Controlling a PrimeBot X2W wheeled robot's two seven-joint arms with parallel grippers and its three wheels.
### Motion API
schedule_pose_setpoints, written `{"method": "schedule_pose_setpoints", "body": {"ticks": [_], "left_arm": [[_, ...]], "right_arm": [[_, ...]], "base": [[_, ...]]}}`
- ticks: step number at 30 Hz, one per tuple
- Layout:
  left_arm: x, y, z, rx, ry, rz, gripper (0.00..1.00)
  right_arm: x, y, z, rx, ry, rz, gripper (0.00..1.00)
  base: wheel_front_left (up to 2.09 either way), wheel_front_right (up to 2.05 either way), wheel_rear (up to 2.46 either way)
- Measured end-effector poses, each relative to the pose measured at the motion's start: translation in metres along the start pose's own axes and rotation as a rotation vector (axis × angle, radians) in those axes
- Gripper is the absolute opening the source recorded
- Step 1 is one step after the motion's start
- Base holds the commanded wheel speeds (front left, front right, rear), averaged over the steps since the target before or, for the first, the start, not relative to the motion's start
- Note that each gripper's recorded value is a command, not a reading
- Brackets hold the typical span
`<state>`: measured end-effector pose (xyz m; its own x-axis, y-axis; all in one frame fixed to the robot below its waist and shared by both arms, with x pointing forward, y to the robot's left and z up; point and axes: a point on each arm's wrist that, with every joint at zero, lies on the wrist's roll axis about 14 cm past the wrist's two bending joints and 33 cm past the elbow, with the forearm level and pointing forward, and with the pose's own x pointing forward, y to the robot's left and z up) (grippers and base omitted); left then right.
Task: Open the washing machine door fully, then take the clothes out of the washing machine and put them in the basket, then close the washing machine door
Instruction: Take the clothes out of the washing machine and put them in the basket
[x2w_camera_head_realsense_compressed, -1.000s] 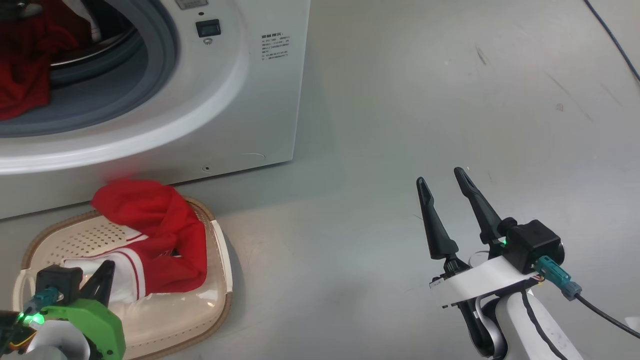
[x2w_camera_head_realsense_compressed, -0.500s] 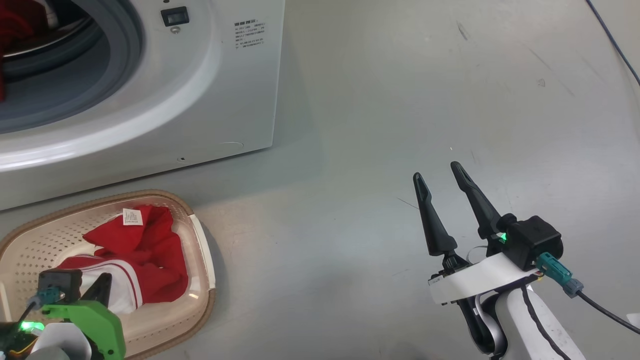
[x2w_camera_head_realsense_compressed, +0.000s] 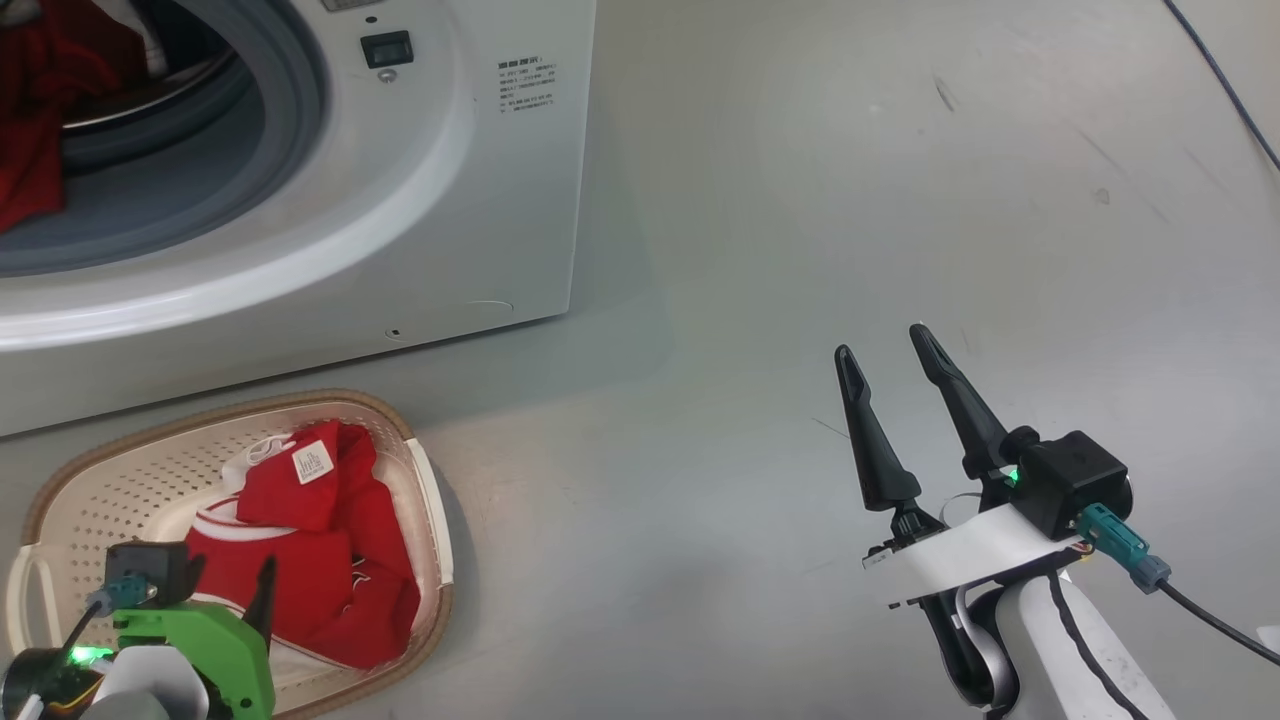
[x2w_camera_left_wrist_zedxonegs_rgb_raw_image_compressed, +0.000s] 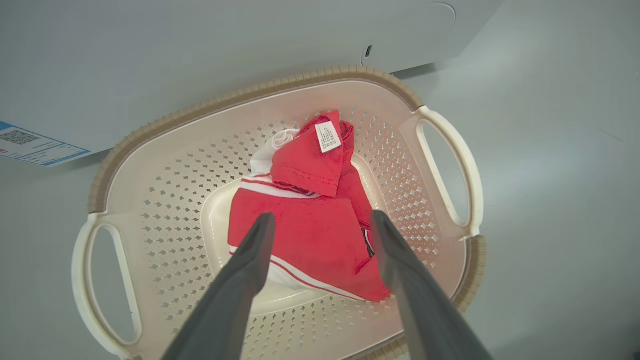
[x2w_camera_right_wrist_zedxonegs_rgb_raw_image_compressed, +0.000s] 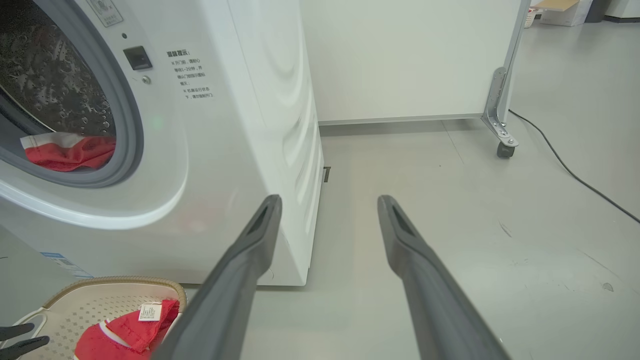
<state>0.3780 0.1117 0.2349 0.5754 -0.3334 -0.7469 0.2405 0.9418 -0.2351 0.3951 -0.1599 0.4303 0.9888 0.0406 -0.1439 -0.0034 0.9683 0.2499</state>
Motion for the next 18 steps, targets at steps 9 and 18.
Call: {"method": "schedule_pose_setpoints", "body": {"ticks": [9, 18], "left_arm": [[-0.011, -0.008, 0.044, -0.001, -0.188, -0.004, 1.00], [-0.039, -0.027, 0.096, -0.015, -0.398, -0.031, 1.00]], "right_arm": [[0.002, 0.006, 0.012, 0.004, -0.036, 0.021, 1.00], [0.001, 0.018, 0.025, 0.010, -0.076, 0.056, 1.00]], "base": [[0.00, 0.00, 0.00], [0.00, 0.00, 0.00]]}}
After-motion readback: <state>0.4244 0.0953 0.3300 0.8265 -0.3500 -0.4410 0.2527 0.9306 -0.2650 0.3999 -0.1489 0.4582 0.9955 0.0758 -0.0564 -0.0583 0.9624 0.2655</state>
